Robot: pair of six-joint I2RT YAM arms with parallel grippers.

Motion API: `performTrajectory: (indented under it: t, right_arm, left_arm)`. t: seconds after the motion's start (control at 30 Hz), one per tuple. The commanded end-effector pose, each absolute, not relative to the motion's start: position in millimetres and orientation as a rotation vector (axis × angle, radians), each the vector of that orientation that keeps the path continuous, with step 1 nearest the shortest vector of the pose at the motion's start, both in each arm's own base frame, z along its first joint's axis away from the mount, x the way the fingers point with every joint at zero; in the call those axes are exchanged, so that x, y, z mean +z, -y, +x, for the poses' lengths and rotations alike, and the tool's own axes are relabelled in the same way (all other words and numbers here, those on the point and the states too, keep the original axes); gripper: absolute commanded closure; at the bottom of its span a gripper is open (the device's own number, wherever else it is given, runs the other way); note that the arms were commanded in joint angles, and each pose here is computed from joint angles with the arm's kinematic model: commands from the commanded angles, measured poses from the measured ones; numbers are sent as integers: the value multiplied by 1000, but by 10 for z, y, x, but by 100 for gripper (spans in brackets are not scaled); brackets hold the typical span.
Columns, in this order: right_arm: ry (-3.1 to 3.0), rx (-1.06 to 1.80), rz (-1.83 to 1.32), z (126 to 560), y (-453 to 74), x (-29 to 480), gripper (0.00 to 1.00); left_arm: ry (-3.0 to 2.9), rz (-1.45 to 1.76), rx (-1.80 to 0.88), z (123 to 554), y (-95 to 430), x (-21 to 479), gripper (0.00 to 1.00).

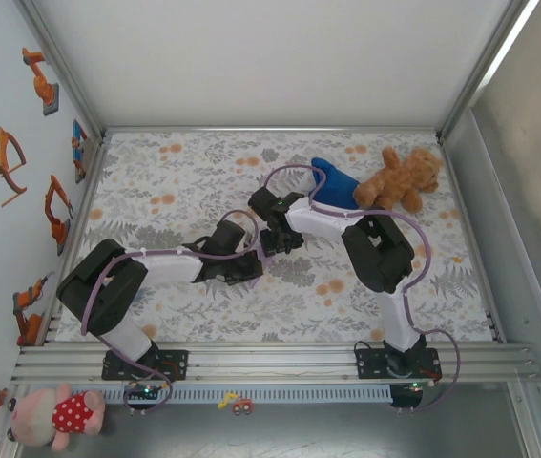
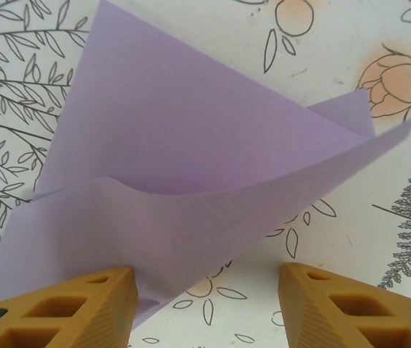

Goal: Fold a paper plane with a square sheet of paper (pick it up from the middle)
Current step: Fold the wing for the fifth time at the center of the table.

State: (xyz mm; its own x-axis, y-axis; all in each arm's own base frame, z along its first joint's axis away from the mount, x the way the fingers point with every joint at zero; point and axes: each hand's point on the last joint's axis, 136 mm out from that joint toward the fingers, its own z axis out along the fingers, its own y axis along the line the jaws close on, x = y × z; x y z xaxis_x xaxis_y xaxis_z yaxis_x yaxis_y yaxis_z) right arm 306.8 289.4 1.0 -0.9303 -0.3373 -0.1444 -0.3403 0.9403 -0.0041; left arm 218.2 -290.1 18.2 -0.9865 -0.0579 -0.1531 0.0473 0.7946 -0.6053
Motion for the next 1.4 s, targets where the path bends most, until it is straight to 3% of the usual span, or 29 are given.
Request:
performTrajectory:
  t: [0.0, 0.8, 1.1, 1.37]
  right_arm:
    - [-3140, -442, -506, 2700, -2124, -1024, 47]
    - [-3142, -483, -500, 2681, -2068, -1047, 48]
    - [-3151, -437, -494, 2680, -2125, -1029, 49]
    - [-3162, -399, -495, 2667, -2164, -1037, 49]
  left_arm:
    - [-2845, -28, -930, 2098, 2843, 80, 98]
    - [-2966, -37, -709, 1518, 2387, -14, 98]
    - [-2712, -33, -836, 1919, 2553, 637, 96]
    - [-2660, -31, -1006, 2253, 2917, 690, 97]
